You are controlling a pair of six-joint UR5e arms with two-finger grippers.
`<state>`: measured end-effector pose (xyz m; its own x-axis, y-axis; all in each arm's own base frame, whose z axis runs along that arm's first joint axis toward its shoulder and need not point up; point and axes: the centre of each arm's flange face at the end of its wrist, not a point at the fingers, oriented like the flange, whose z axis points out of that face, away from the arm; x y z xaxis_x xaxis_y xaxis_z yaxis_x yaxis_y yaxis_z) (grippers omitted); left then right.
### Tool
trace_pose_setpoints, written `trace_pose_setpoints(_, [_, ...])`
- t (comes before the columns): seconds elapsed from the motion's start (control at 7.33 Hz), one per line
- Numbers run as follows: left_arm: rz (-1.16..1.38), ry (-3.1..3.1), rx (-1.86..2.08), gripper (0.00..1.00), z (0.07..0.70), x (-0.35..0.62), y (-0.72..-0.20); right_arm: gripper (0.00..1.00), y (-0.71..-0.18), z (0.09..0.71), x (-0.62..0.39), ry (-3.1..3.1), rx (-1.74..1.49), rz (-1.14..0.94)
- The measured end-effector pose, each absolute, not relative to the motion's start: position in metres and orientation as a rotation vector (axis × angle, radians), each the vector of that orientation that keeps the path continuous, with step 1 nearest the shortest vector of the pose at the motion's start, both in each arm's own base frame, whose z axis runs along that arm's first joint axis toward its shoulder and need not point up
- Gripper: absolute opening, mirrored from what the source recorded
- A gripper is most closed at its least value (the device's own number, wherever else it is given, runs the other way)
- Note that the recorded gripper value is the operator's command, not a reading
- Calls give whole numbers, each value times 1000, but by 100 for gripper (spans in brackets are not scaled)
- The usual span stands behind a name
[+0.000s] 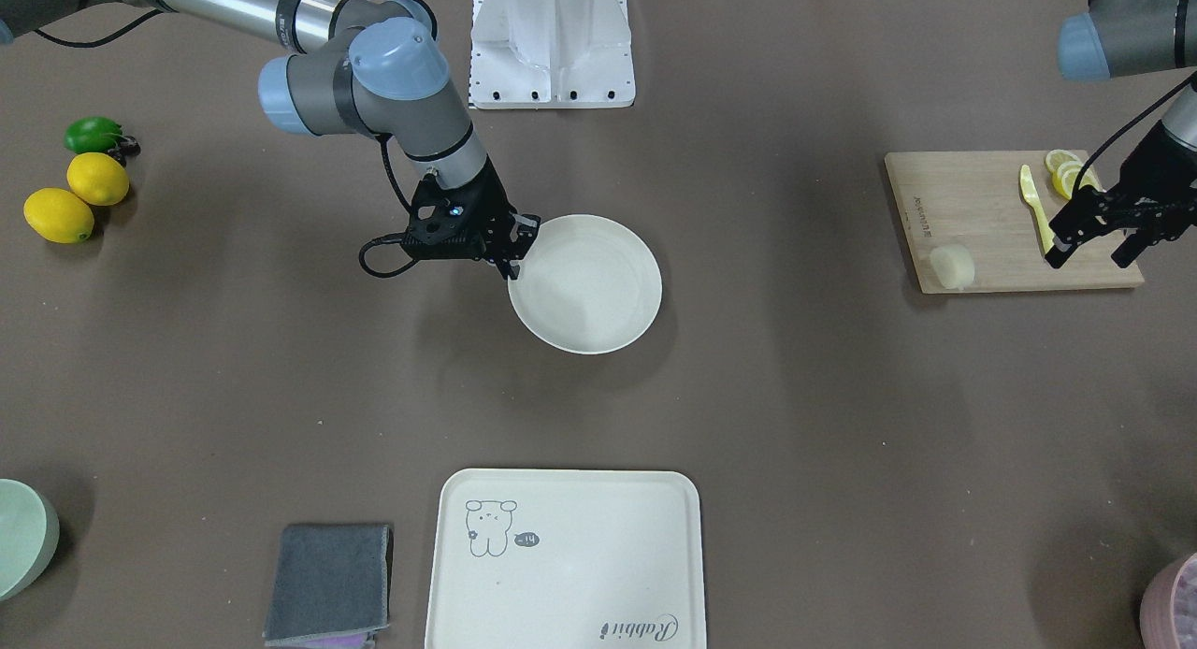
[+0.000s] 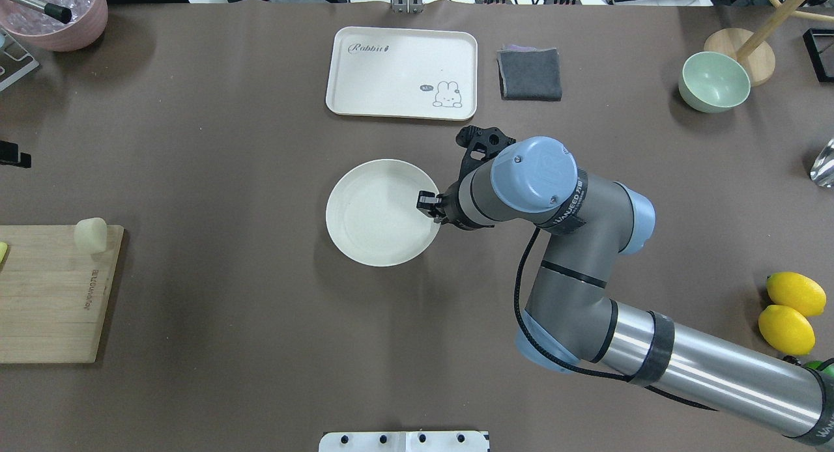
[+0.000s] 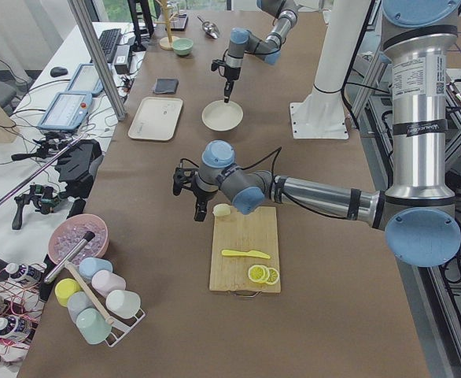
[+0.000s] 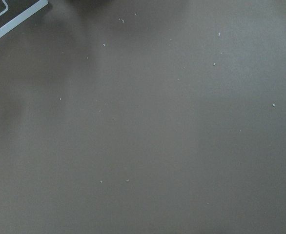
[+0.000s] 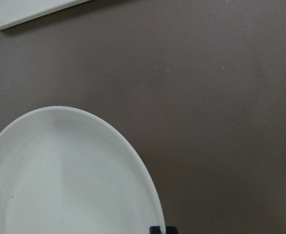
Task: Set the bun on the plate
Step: 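Drag the white plate with the right gripper to the table centre, release, then raise the right gripper off the plate while the left arm reaches toward the cutting board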
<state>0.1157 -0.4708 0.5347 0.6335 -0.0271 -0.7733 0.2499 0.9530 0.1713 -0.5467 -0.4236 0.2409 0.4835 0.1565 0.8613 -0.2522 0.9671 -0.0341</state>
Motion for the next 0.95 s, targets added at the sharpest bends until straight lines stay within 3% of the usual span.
trace_pose_setpoints(0.41, [-160, 873, 275, 97, 534, 116, -471, 0, -415, 256, -554, -1015, 85, 238])
trace_pose_setpoints(0.55, [-160, 873, 275, 97, 534, 116, -471, 32, -414, 260, -556, -1007, 82, 238])
trace_pose_setpoints(0.68, [-160, 874, 275, 97, 534, 116, -471, 99, -413, 263, -557, -1003, 79, 238])
trace_pose_setpoints(0.95, [-157, 876, 274, 97, 533, 118, -472, 100, -410, 266, -559, -995, 82, 239])
